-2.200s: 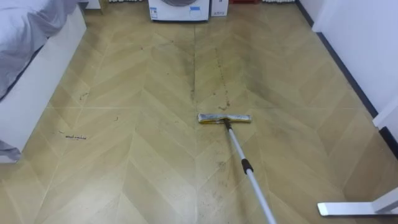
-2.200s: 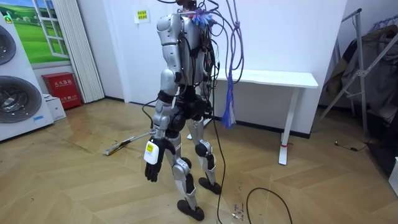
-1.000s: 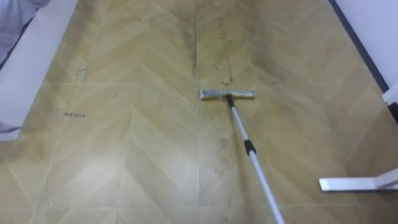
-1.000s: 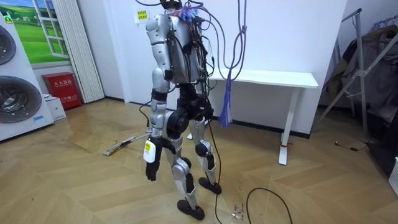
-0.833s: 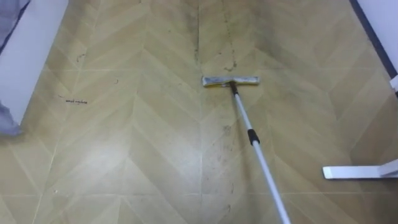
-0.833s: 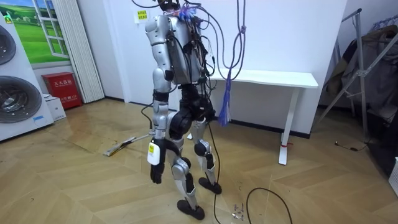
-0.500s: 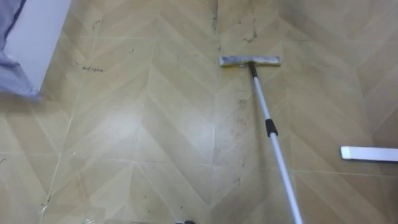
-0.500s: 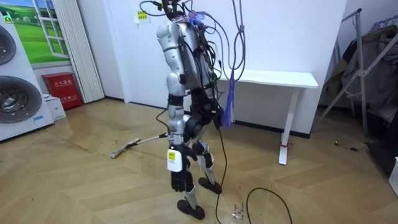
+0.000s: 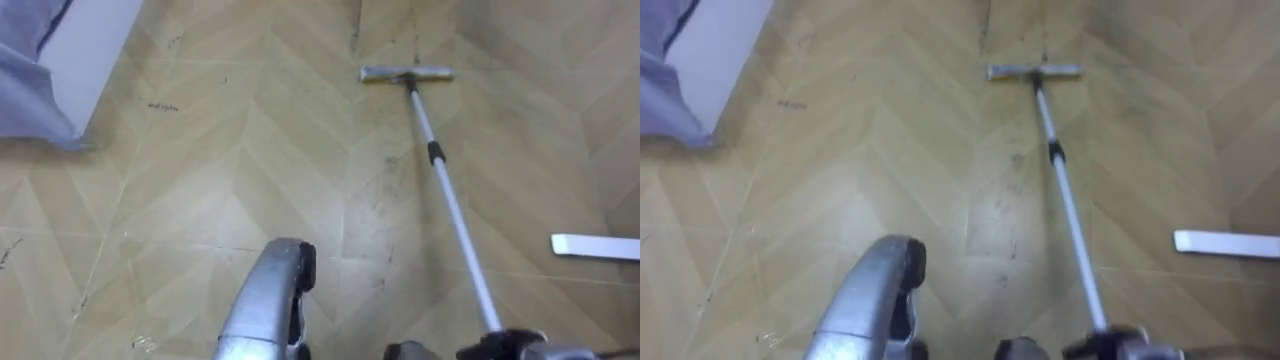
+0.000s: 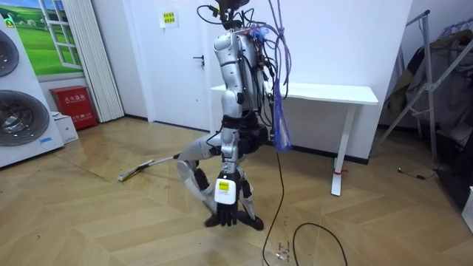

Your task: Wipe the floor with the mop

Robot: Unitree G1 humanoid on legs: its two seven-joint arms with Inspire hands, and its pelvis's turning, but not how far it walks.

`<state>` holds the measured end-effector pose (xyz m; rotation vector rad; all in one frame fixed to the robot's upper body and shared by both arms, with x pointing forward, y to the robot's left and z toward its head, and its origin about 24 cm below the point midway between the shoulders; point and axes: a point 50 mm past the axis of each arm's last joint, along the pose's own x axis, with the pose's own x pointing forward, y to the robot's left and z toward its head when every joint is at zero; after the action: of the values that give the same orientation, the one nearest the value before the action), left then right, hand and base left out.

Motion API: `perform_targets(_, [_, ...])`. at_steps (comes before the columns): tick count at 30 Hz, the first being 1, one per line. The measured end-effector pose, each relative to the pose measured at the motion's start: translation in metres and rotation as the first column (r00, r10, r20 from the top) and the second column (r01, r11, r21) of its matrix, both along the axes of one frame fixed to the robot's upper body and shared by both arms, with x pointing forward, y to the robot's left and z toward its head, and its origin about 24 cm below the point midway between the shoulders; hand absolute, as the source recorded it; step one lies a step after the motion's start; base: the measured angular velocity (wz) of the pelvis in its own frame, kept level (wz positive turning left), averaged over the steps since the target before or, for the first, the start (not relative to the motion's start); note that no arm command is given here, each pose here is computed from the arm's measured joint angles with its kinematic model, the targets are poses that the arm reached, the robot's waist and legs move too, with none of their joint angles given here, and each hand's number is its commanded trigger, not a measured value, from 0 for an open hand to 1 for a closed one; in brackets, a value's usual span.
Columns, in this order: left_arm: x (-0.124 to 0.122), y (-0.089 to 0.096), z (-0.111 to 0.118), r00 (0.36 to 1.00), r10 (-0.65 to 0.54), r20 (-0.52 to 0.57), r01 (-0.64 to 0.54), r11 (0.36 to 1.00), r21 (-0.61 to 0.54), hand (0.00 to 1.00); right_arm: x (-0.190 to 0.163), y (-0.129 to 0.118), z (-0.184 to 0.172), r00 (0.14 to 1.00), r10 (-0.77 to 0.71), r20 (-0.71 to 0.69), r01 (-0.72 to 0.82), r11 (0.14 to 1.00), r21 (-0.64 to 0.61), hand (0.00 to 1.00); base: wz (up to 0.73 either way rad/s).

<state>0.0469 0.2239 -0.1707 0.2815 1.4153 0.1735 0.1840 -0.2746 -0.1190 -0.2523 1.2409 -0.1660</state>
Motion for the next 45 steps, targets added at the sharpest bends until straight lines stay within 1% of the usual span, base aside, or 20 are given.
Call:
perform_targets(4, [0.011,0.008,0.003,0.999,-0.040,-0.007,0.040,0.999,-0.004,0.00,-0.029,-0.016,-0.007,0.997,-0.059,-0.055,0.059,0.998,-0.003,1.00,0.31])
perform_targets(7, [0.022,0.003,0.003,0.999,-0.042,0.002,0.042,0.999,-0.009,0.00,-0.080,-0.037,-0.014,0.976,-0.116,-0.186,0.106,0.992,-0.064,1.00,0.63])
perform_targets(9, [0.026,-0.003,0.003,0.999,-0.045,0.030,0.045,0.999,-0.010,0.00,-0.132,-0.047,-0.019,0.939,-0.174,-0.296,0.142,0.982,-0.126,1.00,0.16])
perform_targets(11, [0.031,-0.002,0.005,0.997,-0.048,0.056,0.047,0.999,0.008,0.00,-0.153,-0.039,-0.025,0.922,-0.195,-0.333,0.157,0.978,-0.137,1.00,0.02])
perform_targets(12, [0.031,-0.001,0.006,0.997,-0.045,0.058,0.044,0.999,0.024,0.00,-0.159,-0.028,-0.030,0.916,-0.202,-0.347,0.167,0.978,-0.128,1.00,0.10])
perform_targets(15, [0.032,-0.004,0.005,0.997,-0.046,0.064,0.044,0.999,0.032,0.00,-0.169,-0.001,-0.041,0.901,-0.230,-0.367,0.215,0.973,-0.082,1.00,0.01])
perform_targets(17, [0.027,-0.006,0.004,0.998,-0.042,0.052,0.040,0.999,0.025,0.00,-0.168,0.006,-0.043,0.900,-0.233,-0.367,0.225,0.972,-0.066,1.00,-0.20])
perform_targets(20, [0.007,-0.002,0.002,1.000,-0.003,-0.018,0.004,0.999,0.052,0.00,-0.160,0.003,-0.041,0.895,-0.240,-0.375,0.225,0.971,-0.085,1.00,-0.04])
perform_targets(22, [0.003,0.001,0.002,0.999,0.007,-0.036,-0.005,0.998,0.064,0.00,-0.139,-0.004,-0.037,0.905,-0.242,-0.350,0.220,0.970,-0.104,1.00,0.09])
perform_targets(25, [0.003,0.002,0.003,0.998,0.062,-0.022,-0.060,0.995,0.076,0.00,-0.073,-0.021,-0.017,0.950,-0.223,-0.220,0.200,0.972,-0.123,1.00,-0.24])
perform_targets(27, [0.015,0.004,0.006,0.997,0.066,0.031,-0.068,0.995,0.069,0.00,-0.014,-0.028,0.007,0.982,-0.178,-0.056,0.172,0.979,-0.109,1.00,-0.30])
perform_targets(30, [0.020,0.005,0.009,0.997,0.044,0.060,-0.048,0.997,0.068,0.00,0.026,-0.023,0.024,0.984,-0.155,0.089,0.160,0.986,-0.056,1.00,-0.13])
perform_targets(32, [0.016,0.005,0.008,0.998,0.038,0.054,-0.041,0.998,0.055,0.00,0.022,-0.022,0.022,0.982,-0.167,0.087,0.171,0.985,-0.036,1.00,0.15])
perform_targets(34, [0.015,0.007,0.009,0.998,0.031,0.047,-0.033,0.998,0.051,0.00,0.002,-0.022,0.011,0.977,-0.208,0.045,0.209,0.978,-0.010,1.00,0.42])
perform_targets(36, [0.026,0.004,0.009,0.998,0.006,0.059,-0.008,0.999,0.043,0.00,-0.055,-0.033,-0.008,0.957,-0.276,-0.087,0.272,0.961,-0.047,1.00,0.83])
perform_targets(37, [0.028,0.004,0.009,0.998,-0.007,0.063,0.005,0.999,0.044,0.00,-0.073,-0.036,-0.012,0.947,-0.293,-0.134,0.286,0.956,-0.065,1.00,0.56])
perform_targets(39, [0.027,-0.002,0.008,0.998,-0.017,0.066,0.015,0.999,0.032,0.00,-0.144,-0.042,-0.022,0.895,-0.332,-0.297,0.296,0.941,-0.162,1.00,0.30])
perform_targets(41, [0.029,-0.003,0.008,0.997,-0.021,0.080,0.018,0.999,0.033,0.00,-0.181,-0.043,-0.023,0.862,-0.358,-0.360,0.302,0.932,-0.203,1.00,0.10])
perform_targets(43, [0.032,-0.001,0.010,0.994,-0.028,0.101,0.023,0.999,0.050,0.00,-0.196,-0.034,-0.027,0.846,-0.369,-0.385,0.315,0.928,-0.197,1.00,-0.03])
perform_targets(45, [0.033,-0.002,0.010,0.994,-0.030,0.108,0.025,0.999,0.048,0.00,-0.208,-0.015,-0.035,0.832,-0.365,-0.417,0.328,0.931,-0.160,1.00,-0.21])
